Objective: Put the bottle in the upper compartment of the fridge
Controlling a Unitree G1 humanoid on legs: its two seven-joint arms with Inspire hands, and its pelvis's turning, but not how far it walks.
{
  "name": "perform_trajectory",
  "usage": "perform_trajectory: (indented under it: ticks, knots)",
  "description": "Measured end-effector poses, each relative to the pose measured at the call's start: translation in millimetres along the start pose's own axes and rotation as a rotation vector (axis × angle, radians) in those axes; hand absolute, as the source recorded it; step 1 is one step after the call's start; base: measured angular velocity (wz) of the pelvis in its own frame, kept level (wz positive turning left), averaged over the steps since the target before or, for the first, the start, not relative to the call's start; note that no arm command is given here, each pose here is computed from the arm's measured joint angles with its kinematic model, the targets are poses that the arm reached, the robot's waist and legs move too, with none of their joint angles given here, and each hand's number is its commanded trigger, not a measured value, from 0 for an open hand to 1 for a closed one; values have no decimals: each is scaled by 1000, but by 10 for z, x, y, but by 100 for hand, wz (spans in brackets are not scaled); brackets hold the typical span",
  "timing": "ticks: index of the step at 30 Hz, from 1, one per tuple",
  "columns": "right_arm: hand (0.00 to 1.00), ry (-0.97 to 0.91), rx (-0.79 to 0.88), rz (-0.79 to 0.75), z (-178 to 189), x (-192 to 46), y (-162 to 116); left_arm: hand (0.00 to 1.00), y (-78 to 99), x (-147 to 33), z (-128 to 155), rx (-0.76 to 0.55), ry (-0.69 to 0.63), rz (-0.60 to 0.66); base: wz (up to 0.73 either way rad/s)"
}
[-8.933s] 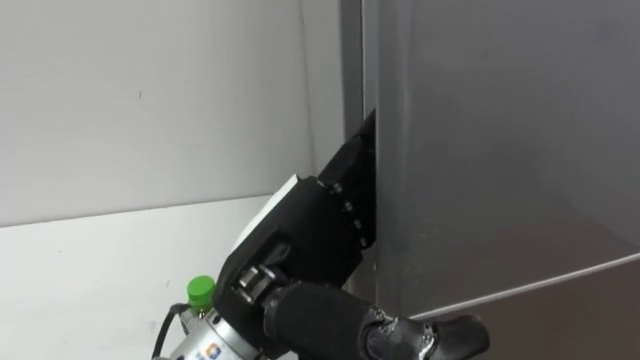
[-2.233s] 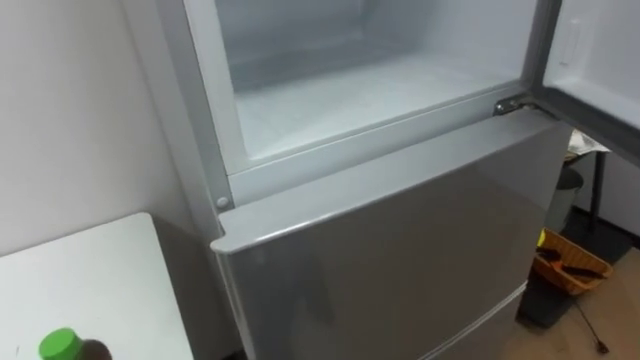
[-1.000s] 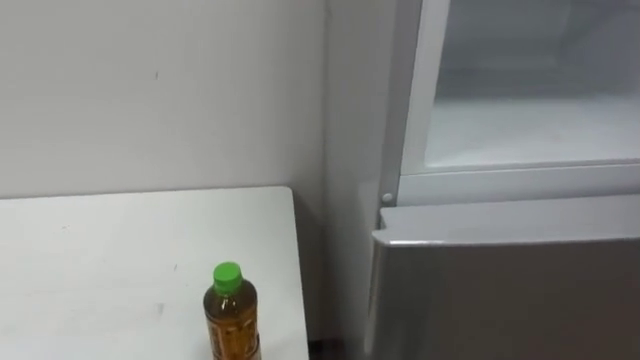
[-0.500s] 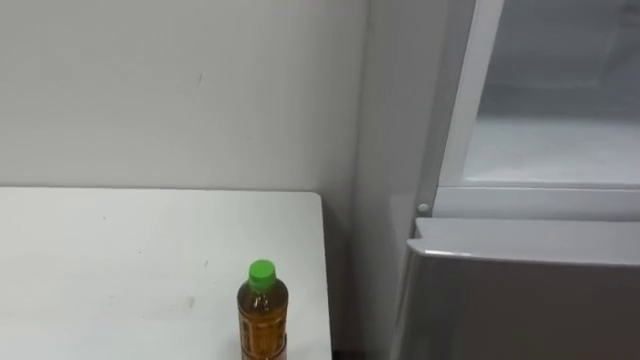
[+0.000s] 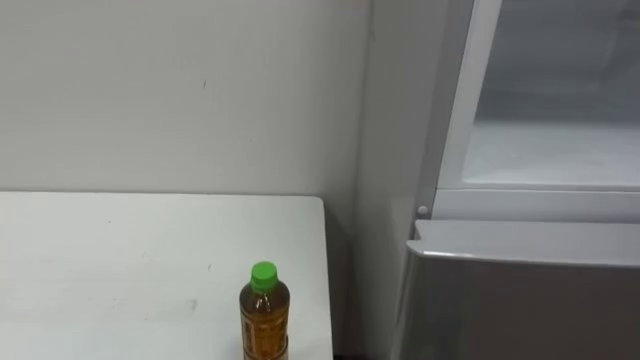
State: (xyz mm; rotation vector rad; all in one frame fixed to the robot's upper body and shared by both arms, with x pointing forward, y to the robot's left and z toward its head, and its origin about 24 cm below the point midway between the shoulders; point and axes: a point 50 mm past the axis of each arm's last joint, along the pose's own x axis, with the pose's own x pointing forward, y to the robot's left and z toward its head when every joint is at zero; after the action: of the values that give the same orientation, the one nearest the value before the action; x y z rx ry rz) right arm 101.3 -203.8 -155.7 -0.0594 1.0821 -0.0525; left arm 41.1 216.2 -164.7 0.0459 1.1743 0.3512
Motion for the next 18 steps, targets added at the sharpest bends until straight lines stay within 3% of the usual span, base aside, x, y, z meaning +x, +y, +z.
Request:
perform_trajectory:
  ticks: [8, 18]
  knots:
    - [0, -332, -11, 7, 681, -122, 74, 0, 159, -7, -45, 91, 5, 67, 0]
    - [0, -420, -135, 54, 909, -372, 96, 0, 235, -40, -213, 241, 80, 71, -6]
